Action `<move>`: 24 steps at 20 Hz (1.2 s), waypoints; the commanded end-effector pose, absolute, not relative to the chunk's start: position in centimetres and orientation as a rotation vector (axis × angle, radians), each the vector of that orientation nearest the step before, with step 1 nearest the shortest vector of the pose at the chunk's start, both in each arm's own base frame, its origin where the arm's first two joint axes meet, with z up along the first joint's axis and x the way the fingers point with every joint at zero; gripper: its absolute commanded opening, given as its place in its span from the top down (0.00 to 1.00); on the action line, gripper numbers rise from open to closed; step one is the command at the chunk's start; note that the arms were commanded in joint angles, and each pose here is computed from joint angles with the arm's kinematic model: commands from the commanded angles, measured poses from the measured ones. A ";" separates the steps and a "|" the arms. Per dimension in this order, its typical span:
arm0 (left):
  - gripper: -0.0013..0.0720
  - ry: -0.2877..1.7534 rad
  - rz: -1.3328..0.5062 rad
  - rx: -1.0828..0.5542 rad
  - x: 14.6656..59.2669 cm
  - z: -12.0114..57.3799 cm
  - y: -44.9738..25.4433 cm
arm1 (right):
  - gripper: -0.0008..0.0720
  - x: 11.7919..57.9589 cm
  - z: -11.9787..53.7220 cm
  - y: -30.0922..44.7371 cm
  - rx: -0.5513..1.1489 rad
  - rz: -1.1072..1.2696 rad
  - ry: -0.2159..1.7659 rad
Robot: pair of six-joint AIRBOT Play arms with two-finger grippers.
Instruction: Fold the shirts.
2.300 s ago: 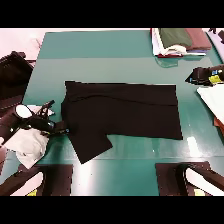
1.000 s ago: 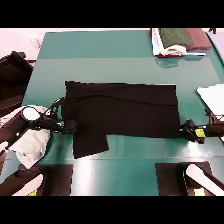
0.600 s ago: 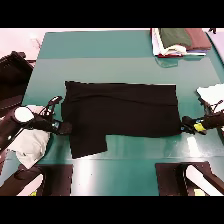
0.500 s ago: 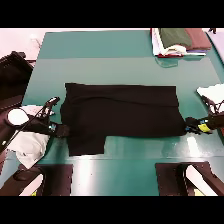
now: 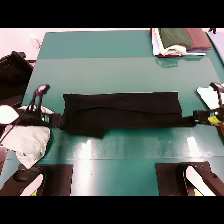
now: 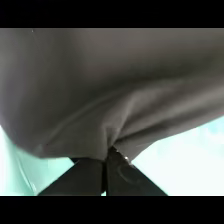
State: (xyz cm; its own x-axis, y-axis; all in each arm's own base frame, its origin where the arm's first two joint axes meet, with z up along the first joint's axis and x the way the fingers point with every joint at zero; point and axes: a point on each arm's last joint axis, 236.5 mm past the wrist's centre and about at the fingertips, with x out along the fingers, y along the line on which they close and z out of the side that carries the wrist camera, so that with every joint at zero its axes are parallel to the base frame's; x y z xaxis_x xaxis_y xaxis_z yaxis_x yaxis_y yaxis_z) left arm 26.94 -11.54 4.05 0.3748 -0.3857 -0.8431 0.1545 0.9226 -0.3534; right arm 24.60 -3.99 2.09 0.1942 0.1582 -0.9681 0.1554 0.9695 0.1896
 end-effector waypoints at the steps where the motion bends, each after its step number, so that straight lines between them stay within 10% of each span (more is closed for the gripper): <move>1: 0.95 1.006 -0.291 -0.208 34.3 5.9 -10.9 | 0.96 29.9 2.4 -4.0 0.260 -0.001 1.349; 8: 0.95 1.062 -0.270 -0.192 44.3 2.0 -11.8 | 0.96 37.4 1.6 -3.6 0.318 0.046 1.367; 9: 0.83 1.046 -0.268 -0.193 45.1 2.2 -11.8 | 0.86 38.4 1.9 -3.5 0.348 0.064 1.342; 10: 0.36 1.021 -0.264 -0.201 45.7 2.8 -11.8 | 0.58 39.3 2.2 -3.5 0.385 0.084 1.315; 11: 0.12 1.003 -0.263 -0.205 46.1 3.5 -11.9 | 0.41 39.8 2.5 -3.6 0.408 0.105 1.297; 17: 0.17 1.054 -0.309 -0.233 45.0 4.6 -13.0 | 0.22 36.7 0.2 -9.6 0.530 0.078 1.313; 18: 0.38 1.053 -0.320 -0.258 45.0 4.8 -13.5 | 0.23 36.0 -0.8 -10.1 0.585 0.080 1.327; 19: 0.81 1.051 -0.334 -0.285 44.9 5.1 -14.0 | 0.23 35.2 -1.8 -10.2 0.660 0.107 1.346; 20: 0.95 1.044 -0.355 -0.311 45.0 5.4 -14.7 | 0.23 34.5 -2.7 -9.9 0.724 0.138 1.363; 24: 0.95 1.069 -0.407 -0.439 44.7 5.5 -16.9 | 0.23 34.0 -6.9 -7.0 0.881 0.251 1.422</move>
